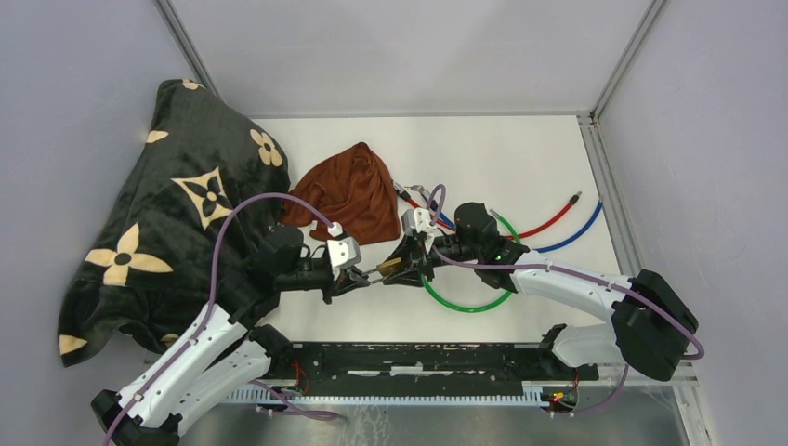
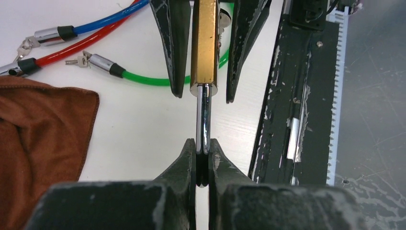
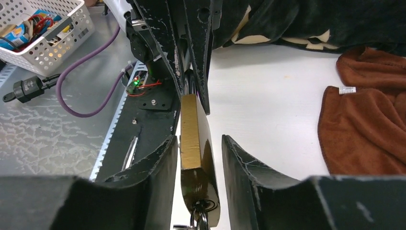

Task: Lock with the key
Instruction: Lock the lock.

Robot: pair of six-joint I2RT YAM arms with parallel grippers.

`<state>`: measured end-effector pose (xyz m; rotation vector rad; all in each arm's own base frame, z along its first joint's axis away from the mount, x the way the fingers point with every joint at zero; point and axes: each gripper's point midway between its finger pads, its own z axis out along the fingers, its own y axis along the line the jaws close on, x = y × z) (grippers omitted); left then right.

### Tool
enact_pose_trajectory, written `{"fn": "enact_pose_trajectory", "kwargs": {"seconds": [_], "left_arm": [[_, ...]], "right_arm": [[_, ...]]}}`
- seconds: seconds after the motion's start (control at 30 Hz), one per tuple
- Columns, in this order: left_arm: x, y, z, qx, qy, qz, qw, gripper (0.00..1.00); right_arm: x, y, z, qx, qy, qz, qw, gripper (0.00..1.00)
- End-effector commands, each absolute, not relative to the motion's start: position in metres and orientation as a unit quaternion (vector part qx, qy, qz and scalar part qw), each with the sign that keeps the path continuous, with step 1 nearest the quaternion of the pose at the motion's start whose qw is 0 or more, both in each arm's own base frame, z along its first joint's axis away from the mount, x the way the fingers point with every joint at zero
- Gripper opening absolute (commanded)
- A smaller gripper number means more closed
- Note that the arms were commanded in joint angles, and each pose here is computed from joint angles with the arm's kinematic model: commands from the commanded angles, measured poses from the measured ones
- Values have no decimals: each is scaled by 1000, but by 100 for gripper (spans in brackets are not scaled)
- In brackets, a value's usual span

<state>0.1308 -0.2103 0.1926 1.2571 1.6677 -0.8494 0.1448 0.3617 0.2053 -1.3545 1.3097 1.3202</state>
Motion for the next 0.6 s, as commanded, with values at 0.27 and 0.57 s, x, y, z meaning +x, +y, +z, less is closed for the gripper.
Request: {"fn": "enact_pose_trajectory", "kwargs": {"seconds": [0.27, 0.57], "left_arm": [[128, -228, 247, 489, 604, -394, 490, 5], [134, -221, 267, 364, 634, -432, 528, 48]], "right_arm": [[143, 360, 249, -516, 479, 537, 464, 0], [137, 341, 318, -445, 429, 570, 542, 0]]}}
